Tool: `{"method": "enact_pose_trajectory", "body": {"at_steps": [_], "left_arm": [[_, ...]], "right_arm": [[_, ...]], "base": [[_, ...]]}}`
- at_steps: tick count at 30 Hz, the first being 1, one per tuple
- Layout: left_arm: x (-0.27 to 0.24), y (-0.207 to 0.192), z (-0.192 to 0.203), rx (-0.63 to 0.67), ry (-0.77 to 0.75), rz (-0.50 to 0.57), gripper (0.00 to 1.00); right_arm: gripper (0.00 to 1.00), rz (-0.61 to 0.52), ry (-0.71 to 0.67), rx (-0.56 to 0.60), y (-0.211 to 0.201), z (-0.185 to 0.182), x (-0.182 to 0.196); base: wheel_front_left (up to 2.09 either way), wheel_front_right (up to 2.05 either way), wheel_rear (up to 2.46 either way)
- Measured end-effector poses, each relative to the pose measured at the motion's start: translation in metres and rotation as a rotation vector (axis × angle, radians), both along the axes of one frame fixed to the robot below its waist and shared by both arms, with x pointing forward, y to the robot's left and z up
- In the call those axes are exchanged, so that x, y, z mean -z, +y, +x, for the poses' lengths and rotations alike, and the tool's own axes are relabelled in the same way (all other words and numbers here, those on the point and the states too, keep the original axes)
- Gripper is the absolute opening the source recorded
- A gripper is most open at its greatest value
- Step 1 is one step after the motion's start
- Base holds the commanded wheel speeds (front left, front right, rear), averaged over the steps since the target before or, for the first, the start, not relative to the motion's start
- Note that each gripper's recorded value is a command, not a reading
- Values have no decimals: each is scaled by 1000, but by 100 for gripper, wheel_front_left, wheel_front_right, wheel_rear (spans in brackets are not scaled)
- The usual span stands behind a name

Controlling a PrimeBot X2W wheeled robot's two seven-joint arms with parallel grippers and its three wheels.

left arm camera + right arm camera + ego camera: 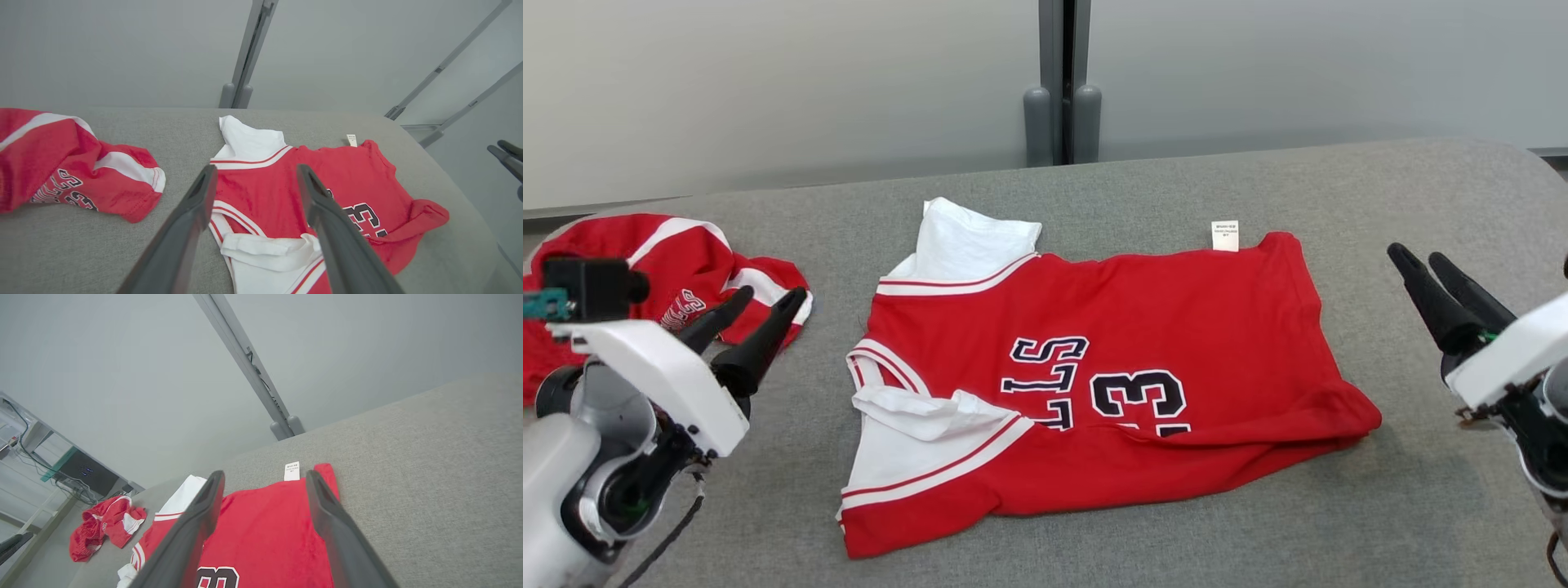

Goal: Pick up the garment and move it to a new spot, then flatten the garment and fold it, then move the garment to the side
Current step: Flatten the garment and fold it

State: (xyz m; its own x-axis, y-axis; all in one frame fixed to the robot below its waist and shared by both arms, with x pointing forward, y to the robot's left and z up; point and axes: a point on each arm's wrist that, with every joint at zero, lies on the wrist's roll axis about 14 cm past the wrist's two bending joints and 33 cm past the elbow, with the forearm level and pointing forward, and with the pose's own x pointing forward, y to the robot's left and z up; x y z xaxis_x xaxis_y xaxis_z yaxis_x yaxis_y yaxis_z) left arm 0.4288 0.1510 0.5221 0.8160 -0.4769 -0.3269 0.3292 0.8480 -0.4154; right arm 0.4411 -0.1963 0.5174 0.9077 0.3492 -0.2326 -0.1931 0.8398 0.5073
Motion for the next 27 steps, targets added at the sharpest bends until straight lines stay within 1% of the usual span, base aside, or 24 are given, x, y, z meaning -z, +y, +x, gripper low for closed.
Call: {"method": "enact_pose_trajectory", "body": {"at_steps": [3,6,9,11,13,15,17,20,23,27], "left_arm": [[-14,11,-7,-106,-138,-13,100],[-19,20,-18,-204,-237,-12,100],[-17,26,-30,-272,-295,11,100],[-15,28,-35,-313,-308,14,100],[-15,28,-37,-332,-314,11,100],[-21,27,-40,-366,-355,-1,100],[-25,30,-45,-413,-399,18,100],[-11,29,-61,-465,-381,3,100],[-2,28,-70,-461,-382,35,100],[4,21,-72,-437,-382,34,100]], "right_arm": [[100,-25,-119,46,-4,-12,-8],[100,-52,-213,74,-3,-25,-10],[100,-77,-262,93,1,-40,-3],[100,-94,-277,109,0,-49,3],[100,-106,-275,112,0,-53,8],[100,-117,-246,117,1,-63,21],[100,-147,-202,119,-1,-75,38],[100,-161,-138,135,-6,-88,57],[100,-182,-104,122,-4,-93,65],[100,-221,-42,87,-1,-95,78]], "base": [[0,0,0],[0,0,0],[0,0,0],[0,0,0],[0,0,0],[0,0,0],[0,0,0],[0,0,0],[0,0,0],[0,0,0]]}}
